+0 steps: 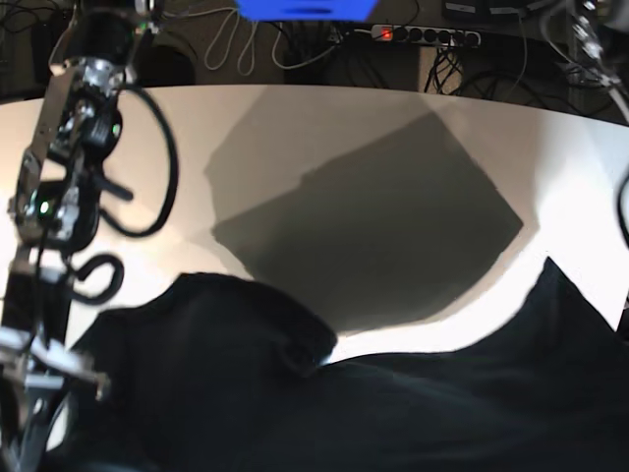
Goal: Layout the t-shirt on the table in an organized manner, then fold the t-shirt properly
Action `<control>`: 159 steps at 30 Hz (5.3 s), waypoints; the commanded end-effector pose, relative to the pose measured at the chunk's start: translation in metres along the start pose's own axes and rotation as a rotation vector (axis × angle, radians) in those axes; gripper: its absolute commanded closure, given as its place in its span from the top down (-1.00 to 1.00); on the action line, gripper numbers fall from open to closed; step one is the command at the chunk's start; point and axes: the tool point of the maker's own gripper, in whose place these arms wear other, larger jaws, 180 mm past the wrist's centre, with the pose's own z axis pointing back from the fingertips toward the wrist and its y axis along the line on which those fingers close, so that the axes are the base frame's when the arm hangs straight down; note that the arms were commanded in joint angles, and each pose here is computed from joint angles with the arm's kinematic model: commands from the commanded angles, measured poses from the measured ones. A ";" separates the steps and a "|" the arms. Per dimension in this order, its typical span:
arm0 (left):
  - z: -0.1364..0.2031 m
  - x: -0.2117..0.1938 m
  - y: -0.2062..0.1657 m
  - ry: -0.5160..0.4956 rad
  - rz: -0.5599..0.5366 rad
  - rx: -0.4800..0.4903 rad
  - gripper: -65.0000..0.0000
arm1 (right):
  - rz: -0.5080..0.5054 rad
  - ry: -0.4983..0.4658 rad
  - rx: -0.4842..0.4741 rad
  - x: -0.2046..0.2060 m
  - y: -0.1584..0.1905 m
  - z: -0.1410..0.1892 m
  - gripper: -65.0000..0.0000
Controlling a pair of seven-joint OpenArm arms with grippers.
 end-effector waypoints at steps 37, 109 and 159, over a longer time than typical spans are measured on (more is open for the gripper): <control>-0.019 -0.189 0.025 0.400 0.213 0.143 -1.00 | 0.057 0.281 -0.064 -0.149 -0.050 -0.098 -1.00; 0.278 -0.247 0.134 0.706 0.253 0.695 0.23 | -0.030 1.152 0.226 -0.378 0.061 0.129 -1.00; 0.217 -0.403 -0.044 1.034 0.465 0.323 0.23 | 0.246 0.878 0.051 -0.311 -0.031 0.184 -1.00</control>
